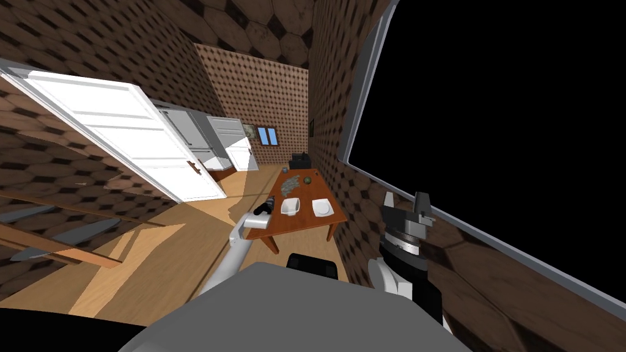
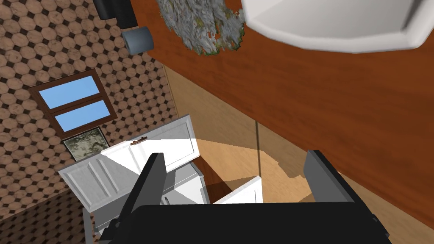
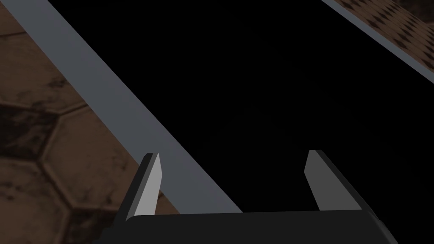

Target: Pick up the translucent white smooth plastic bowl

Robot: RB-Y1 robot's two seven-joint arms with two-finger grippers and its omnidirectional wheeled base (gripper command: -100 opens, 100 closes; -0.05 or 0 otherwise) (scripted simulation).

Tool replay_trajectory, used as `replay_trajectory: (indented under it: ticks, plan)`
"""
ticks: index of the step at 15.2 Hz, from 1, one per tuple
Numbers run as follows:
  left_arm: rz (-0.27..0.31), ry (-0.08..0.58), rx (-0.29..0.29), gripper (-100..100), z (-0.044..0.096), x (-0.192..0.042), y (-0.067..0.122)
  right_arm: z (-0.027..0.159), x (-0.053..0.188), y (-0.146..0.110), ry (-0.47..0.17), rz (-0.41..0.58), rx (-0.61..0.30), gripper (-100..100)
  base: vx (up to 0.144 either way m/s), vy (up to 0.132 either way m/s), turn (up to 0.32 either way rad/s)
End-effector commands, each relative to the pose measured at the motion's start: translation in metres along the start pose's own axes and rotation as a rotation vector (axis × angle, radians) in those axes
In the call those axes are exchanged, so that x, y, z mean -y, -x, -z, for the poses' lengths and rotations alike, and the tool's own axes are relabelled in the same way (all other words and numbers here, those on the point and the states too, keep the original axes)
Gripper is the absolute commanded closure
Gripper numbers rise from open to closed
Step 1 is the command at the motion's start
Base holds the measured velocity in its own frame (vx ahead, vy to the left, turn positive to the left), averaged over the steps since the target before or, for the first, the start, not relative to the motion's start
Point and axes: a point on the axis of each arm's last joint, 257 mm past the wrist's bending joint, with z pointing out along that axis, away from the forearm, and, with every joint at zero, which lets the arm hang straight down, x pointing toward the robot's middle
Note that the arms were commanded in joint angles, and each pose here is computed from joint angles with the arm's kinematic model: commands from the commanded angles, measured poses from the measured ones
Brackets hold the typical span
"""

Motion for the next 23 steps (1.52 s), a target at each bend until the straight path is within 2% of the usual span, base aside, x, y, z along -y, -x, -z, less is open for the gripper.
replay_trajectory:
  ticks: [1,3,4,6,8,9,15,18,21,23]
  plan:
    - [0.014,0.054,0.013,-100,-0.004,-0.012,0.002,0.0,0.0,0.0,0.0,0.0,0.0,0,0.0,-0.007,-0.077]
    - [0.014,0.069,0.015,-100,-0.004,-0.016,0.003,0.0,0.0,0.0,0.0,0.0,0.0,0,0.0,-0.006,-0.053]
    - [0.026,0.11,0.023,-100,-0.007,-0.025,0.004,0.0,0.0,0.0,0.0,0.0,0.0,0,-0.001,-0.008,-0.074]
    - [0.039,0.151,0.03,-100,-0.009,-0.034,0.004,0.0,0.0,0.0,0.0,0.0,0.0,0,0.0,-0.009,-0.095]
    - [0.039,0.171,0.034,-100,-0.009,-0.039,0.005,0.0,0.0,0.0,0.0,0.0,0.0,0,0.001,-0.007,-0.051]
    - [0.052,0.213,0.039,-100,-0.01,-0.048,0.005,0.0,0.0,0.0,0.0,0.0,0.0,0,0.001,-0.007,-0.064]
    - [0.078,0.311,0.049,-100,-0.01,-0.07,0.001,0.0,0.0,0.0,0.0,0.0,0.0,0,0.003,-0.006,-0.067]
    - [0.103,0.387,0.049,-100,-0.009,-0.086,-0.006,0.0,0.0,0.0,0.0,0.0,0.0,0,0.008,-0.008,-0.08]
    - [0.115,0.428,0.047,-100,-0.007,-0.095,-0.01,0.0,0.0,0.0,0.0,0.0,0.0,0,0.011,-0.006,-0.059]
    - [0.138,0.489,0.038,-100,-0.003,-0.108,-0.022,0.0,0.0,0.0,0.0,0.0,0.0,0,0.014,-0.007,-0.075]
